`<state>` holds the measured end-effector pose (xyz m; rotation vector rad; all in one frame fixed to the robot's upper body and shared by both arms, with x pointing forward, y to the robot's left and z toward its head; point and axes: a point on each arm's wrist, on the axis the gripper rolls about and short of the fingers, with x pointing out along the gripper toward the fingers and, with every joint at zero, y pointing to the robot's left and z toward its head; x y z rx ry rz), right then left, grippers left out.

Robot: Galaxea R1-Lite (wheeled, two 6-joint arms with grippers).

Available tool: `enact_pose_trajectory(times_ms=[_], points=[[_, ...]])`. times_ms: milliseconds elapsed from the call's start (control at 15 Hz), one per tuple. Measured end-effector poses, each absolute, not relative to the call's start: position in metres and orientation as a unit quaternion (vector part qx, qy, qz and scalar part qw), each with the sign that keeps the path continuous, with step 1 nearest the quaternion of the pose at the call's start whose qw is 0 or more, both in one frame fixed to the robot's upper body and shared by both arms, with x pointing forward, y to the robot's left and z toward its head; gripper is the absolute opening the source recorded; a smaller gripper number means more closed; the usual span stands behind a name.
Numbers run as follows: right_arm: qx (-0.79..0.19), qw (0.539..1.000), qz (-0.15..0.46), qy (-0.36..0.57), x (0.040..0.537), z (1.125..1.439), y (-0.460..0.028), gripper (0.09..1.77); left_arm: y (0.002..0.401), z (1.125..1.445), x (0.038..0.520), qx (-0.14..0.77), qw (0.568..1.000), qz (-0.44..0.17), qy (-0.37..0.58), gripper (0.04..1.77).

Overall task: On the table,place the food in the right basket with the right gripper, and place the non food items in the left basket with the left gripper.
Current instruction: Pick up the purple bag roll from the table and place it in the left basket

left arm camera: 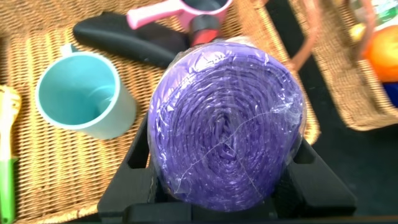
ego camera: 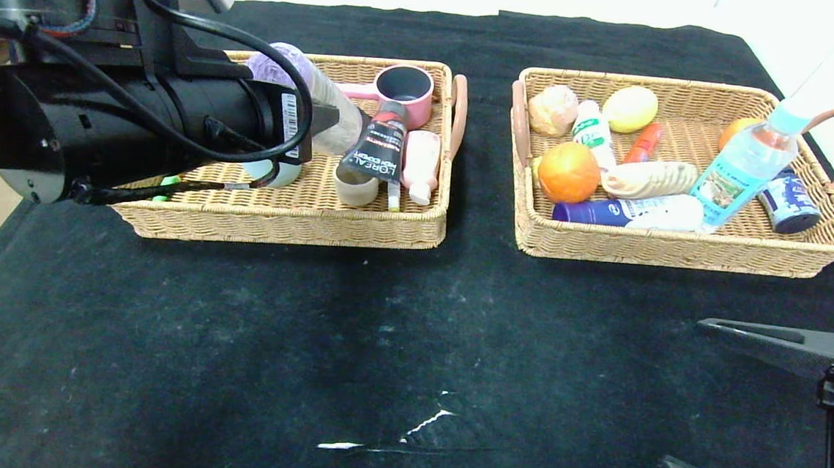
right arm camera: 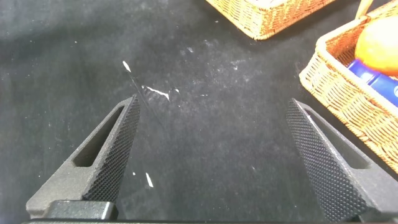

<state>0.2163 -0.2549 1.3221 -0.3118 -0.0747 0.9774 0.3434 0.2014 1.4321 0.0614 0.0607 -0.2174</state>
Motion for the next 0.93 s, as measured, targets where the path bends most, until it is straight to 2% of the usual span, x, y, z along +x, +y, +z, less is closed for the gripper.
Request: enact_pose_trajectory(times_ms=[533, 933], points=[[-0.149, 0.868, 0.472, -0.036, 0.215, 1.322, -0.253, 1.71, 0.214, 1.424, 0.36, 0.048, 0.994, -0.097, -0.001, 0.91], [-0.149, 0.869, 0.47, -0.037, 0.216, 1.322, -0.254, 1.71, 0.216, 1.41, 0.375, 0.054, 0.994, -0.096, 0.013, 0.91]])
